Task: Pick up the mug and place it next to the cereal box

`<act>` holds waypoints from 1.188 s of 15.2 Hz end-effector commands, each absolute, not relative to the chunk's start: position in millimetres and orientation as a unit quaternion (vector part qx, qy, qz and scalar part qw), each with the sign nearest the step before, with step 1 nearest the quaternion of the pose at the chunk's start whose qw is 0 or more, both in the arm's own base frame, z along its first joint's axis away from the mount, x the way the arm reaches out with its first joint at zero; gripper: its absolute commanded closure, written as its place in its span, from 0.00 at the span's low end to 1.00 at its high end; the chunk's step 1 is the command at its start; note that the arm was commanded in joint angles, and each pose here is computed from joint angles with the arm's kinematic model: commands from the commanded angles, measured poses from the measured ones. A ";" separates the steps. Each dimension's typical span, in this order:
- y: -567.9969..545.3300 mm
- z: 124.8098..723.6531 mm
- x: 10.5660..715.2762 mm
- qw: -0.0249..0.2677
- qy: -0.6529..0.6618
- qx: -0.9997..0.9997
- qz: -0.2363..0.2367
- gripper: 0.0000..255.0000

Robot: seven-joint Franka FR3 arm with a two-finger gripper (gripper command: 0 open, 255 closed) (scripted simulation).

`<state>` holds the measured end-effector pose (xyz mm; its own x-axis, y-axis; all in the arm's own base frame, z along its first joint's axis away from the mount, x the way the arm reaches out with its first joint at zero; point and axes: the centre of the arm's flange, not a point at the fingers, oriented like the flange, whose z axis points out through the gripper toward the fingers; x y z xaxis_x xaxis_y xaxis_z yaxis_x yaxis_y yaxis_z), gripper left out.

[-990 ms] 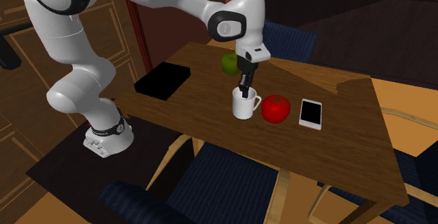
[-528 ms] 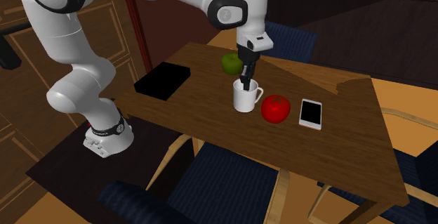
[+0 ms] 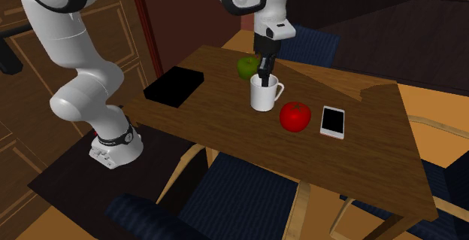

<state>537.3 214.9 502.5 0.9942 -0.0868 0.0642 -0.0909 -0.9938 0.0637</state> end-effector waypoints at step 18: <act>295.4 523.1 354.8 0.033 -0.044 0.998 0.031 1.00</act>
<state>365.6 289.9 522.5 0.9943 -0.0855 0.0638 -0.0896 -0.9940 0.0635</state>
